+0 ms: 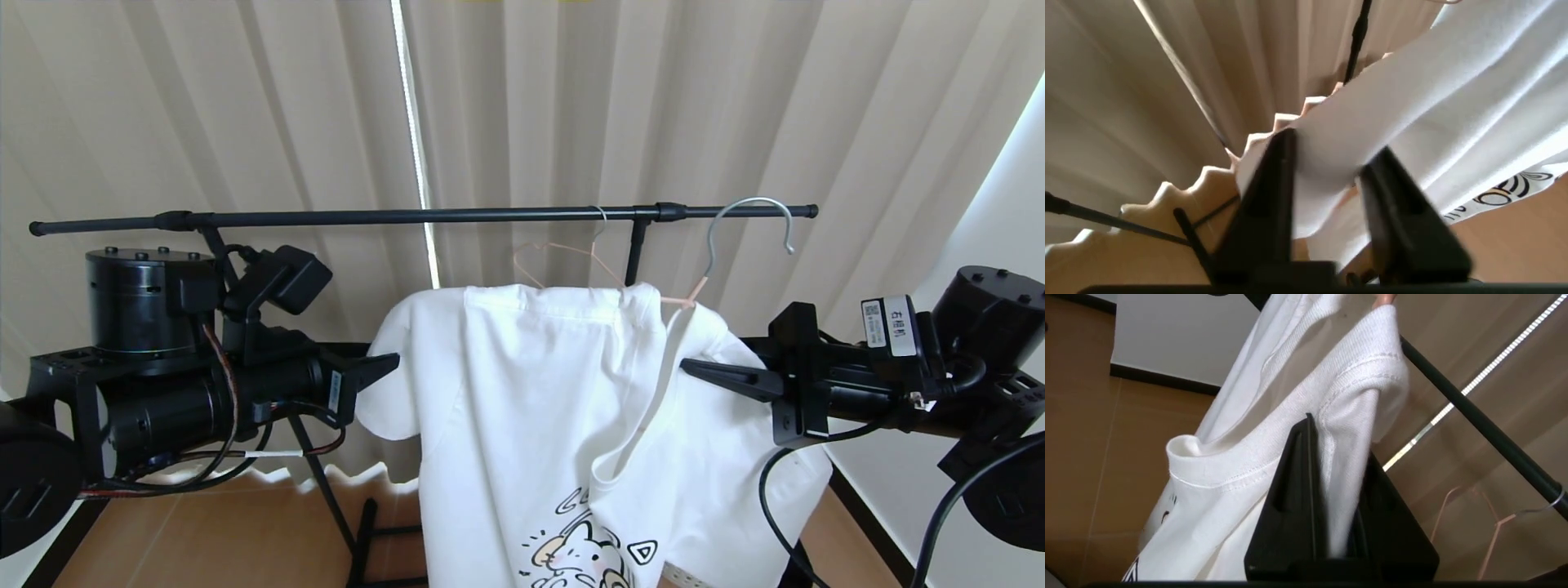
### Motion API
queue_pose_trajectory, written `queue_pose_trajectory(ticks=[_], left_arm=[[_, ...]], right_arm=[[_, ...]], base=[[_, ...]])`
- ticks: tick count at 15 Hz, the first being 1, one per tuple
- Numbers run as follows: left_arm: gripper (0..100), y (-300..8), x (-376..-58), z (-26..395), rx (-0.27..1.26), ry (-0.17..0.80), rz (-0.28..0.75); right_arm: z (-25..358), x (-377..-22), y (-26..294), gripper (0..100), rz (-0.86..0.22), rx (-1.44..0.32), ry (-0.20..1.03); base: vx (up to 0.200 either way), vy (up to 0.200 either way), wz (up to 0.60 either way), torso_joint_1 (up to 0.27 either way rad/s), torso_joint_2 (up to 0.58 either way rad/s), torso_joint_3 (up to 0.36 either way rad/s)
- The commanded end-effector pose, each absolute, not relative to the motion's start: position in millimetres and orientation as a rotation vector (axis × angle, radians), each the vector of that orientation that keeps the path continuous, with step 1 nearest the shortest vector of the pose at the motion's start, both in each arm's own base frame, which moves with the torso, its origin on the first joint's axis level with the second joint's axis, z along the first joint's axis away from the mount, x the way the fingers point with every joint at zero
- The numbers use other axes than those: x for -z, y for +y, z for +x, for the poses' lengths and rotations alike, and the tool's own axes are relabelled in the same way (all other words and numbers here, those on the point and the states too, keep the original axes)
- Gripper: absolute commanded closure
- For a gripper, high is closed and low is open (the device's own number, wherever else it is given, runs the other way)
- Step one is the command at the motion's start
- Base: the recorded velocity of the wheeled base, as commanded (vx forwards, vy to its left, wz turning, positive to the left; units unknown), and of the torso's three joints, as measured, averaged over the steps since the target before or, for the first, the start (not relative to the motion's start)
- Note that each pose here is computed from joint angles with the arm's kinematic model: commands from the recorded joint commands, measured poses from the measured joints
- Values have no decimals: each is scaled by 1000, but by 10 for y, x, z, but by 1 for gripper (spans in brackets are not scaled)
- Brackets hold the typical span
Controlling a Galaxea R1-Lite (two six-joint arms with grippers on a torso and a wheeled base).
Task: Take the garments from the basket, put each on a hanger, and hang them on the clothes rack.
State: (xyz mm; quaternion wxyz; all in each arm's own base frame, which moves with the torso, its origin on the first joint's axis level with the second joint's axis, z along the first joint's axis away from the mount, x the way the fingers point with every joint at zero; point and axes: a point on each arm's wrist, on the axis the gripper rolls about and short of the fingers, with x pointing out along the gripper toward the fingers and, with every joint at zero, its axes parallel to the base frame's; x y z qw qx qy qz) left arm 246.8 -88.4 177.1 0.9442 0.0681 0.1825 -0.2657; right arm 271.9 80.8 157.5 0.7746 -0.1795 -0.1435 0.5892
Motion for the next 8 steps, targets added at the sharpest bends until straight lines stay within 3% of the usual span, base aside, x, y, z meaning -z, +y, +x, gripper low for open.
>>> queue_pose_trajectory(ticks=[1, 8], left_arm=[[100, -902, -1760, 2474, 544, 377, 133], [100, -781, -1691, 2442, 485, 421, 64]], right_arm=[[2718, -1574, 810, 100, -389, -1277, -311], [2728, -1580, 807, 100, -381, -1274, -306]], base=[[0, 0, 0, 0, 0, 0], [0, 0, 0, 0, 0, 0]])
